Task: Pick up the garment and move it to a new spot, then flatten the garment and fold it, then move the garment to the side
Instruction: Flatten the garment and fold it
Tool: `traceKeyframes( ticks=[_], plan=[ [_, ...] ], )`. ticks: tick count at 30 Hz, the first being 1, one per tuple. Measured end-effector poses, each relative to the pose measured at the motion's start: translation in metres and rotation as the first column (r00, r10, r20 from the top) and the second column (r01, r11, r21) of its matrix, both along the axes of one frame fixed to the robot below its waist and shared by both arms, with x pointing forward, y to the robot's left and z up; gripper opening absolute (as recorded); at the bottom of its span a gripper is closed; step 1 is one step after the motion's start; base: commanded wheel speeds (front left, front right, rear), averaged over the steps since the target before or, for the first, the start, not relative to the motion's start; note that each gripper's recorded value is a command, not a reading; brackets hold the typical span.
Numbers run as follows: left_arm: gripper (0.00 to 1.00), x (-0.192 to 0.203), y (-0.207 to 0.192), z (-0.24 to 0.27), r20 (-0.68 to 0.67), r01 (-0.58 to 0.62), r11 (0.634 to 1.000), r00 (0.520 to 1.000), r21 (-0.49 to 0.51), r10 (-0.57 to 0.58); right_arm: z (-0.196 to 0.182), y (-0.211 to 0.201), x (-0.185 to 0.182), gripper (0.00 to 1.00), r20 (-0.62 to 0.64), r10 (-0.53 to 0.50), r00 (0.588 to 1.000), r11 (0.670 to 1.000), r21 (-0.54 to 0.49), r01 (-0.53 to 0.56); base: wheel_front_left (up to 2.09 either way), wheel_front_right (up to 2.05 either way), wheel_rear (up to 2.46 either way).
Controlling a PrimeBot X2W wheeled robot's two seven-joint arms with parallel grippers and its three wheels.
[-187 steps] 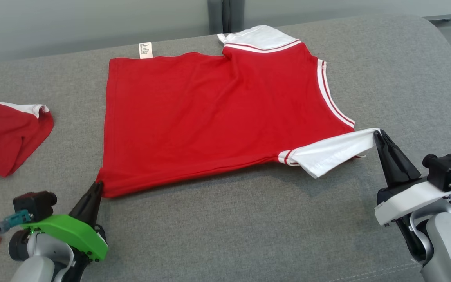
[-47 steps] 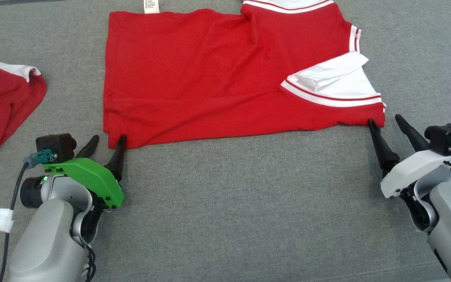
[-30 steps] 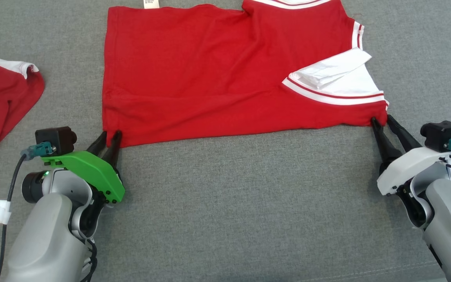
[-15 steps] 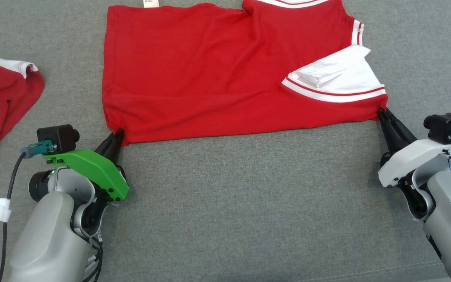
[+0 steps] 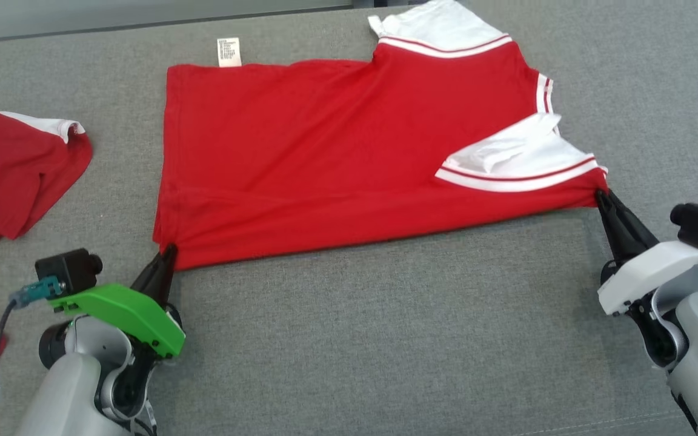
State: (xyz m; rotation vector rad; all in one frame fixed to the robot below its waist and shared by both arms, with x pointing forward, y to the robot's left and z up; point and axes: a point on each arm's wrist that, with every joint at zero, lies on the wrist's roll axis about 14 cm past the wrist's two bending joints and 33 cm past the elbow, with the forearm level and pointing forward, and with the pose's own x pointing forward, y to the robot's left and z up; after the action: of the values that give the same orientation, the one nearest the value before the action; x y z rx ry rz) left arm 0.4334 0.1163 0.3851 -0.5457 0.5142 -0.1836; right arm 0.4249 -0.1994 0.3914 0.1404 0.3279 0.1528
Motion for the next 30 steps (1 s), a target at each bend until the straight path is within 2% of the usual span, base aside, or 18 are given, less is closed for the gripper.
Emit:
traceKeyframes(
  ticks=[9, 15, 22, 28, 29, 30],
  plan=[
    [0.00, -0.038, 0.002, 0.004, -0.012, -0.040, 0.999, 0.999, -0.024, 0.040, -0.011, -0.014, -0.051, 0.00, -0.058, -0.057, 0.997, 0.998, 0.032, 0.059, 0.00, 0.00, 0.00],
    [0.00, -0.076, 0.001, -0.009, -0.076, -0.039, 0.999, 0.996, -0.023, 0.037, -0.026, -0.016, -0.084, 0.00, -0.120, -0.069, 0.990, 0.996, 0.041, 0.074, 0.00, 0.00, 0.00],
    [0.00, -0.095, -0.005, -0.013, -0.110, -0.011, 1.000, 0.994, -0.015, 0.009, -0.024, -0.017, -0.091, 0.00, -0.117, -0.070, 0.991, 0.996, 0.050, 0.076, 0.00, 0.00, 0.00],
    [0.00, -0.092, -0.008, -0.013, -0.118, -0.017, 1.000, 0.993, -0.022, 0.014, -0.029, -0.011, -0.092, 0.00, -0.136, -0.042, 0.990, 0.998, 0.047, 0.049, 0.00, 0.00, 0.00],
    [0.03, -0.091, -0.008, -0.013, -0.118, -0.018, 1.000, 0.993, -0.021, 0.016, -0.031, -0.010, -0.093, 0.00, -0.141, -0.037, 0.989, 0.998, 0.045, 0.043, 0.00, 0.00, 0.00],
    [0.24, -0.089, -0.009, -0.013, -0.118, -0.019, 1.000, 0.993, -0.021, 0.017, -0.032, -0.009, -0.092, 0.26, -0.143, -0.026, 0.989, 0.999, 0.038, 0.032, 0.00, 0.00, 0.00]
  ],
)
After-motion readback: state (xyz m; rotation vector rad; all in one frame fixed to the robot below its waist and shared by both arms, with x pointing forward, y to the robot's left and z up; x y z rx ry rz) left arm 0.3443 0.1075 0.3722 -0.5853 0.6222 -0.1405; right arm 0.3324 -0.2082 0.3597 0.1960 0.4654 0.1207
